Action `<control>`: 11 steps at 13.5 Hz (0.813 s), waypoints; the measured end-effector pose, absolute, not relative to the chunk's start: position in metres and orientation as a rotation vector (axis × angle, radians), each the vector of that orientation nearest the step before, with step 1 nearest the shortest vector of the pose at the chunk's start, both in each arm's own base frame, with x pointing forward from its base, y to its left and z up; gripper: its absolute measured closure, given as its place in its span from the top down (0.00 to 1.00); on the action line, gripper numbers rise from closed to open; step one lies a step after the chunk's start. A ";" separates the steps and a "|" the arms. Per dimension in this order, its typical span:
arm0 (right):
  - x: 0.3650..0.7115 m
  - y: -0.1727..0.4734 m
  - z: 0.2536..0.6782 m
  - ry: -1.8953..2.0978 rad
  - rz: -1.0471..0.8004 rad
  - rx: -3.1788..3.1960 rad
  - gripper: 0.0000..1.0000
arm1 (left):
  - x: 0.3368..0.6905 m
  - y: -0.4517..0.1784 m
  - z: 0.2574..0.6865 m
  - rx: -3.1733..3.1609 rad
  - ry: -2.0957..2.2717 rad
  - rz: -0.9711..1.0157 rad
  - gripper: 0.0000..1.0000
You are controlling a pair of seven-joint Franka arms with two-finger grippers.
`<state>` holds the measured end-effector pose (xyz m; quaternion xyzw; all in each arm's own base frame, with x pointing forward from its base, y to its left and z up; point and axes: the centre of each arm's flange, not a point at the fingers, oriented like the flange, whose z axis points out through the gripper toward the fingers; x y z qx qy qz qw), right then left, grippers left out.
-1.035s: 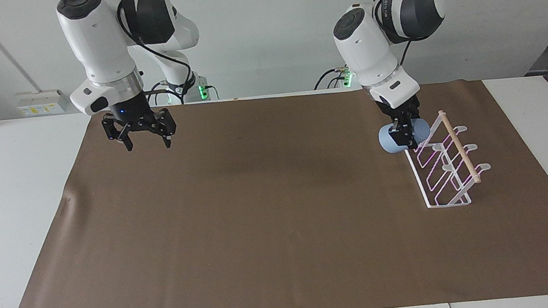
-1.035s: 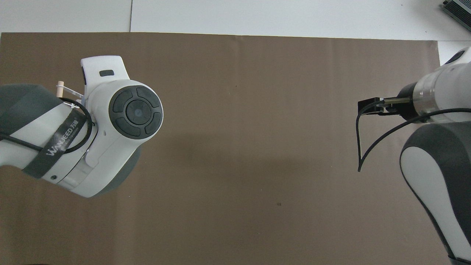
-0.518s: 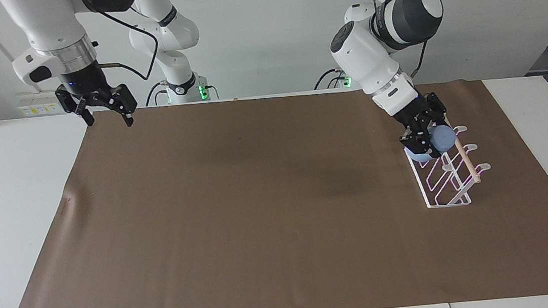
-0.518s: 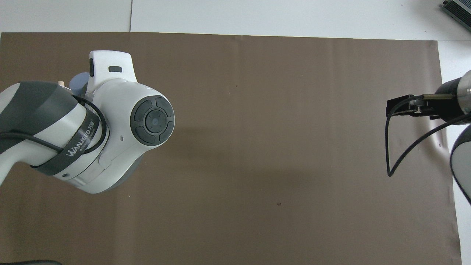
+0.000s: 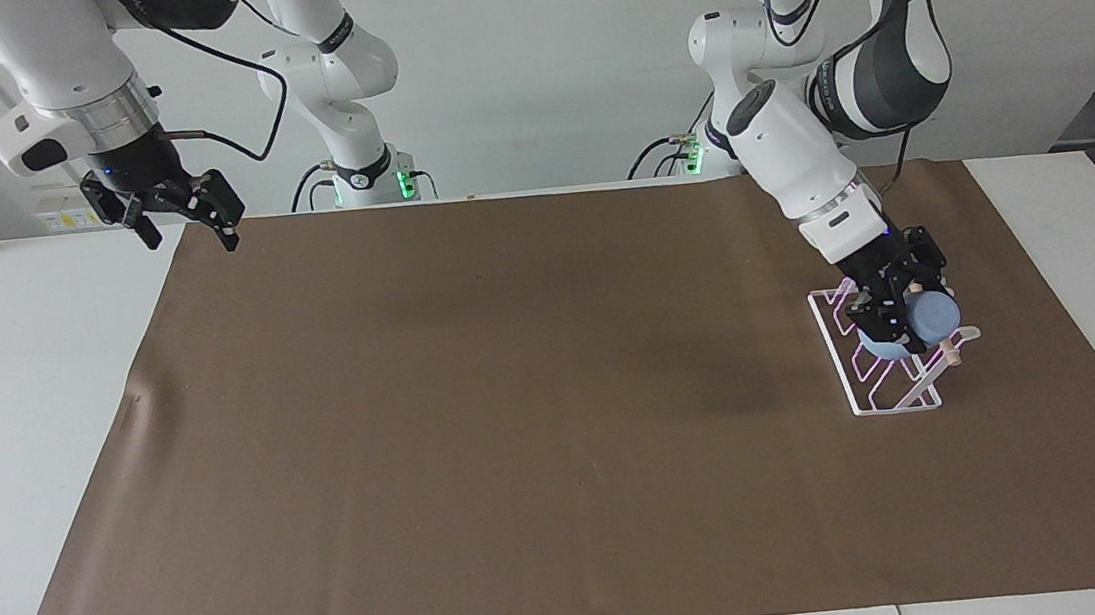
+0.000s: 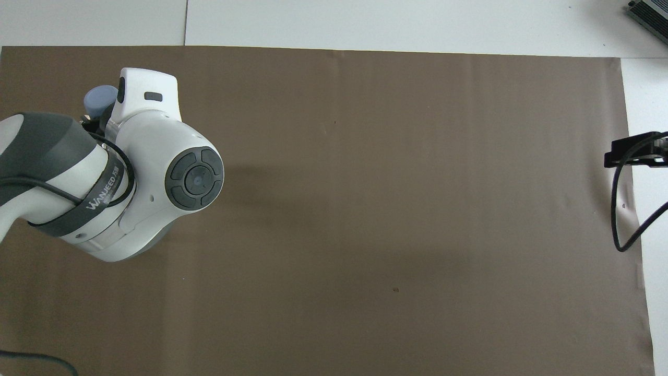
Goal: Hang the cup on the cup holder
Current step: 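Release the cup with the right gripper while the left gripper withdraws, then carry the cup with the left gripper over the wire rack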
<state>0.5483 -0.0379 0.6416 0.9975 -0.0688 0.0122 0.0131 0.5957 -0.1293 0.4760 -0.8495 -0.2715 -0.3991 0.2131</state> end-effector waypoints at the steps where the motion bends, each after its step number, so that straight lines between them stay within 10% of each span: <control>1: 0.548 -0.036 0.640 -0.210 0.031 3.108 1.00 | 0.593 -0.127 0.472 -2.360 -0.747 -1.100 0.75; 11: 0.543 -0.031 0.636 -0.094 -0.013 3.115 1.00 | 0.567 -0.129 0.451 -2.394 -0.709 -1.106 0.75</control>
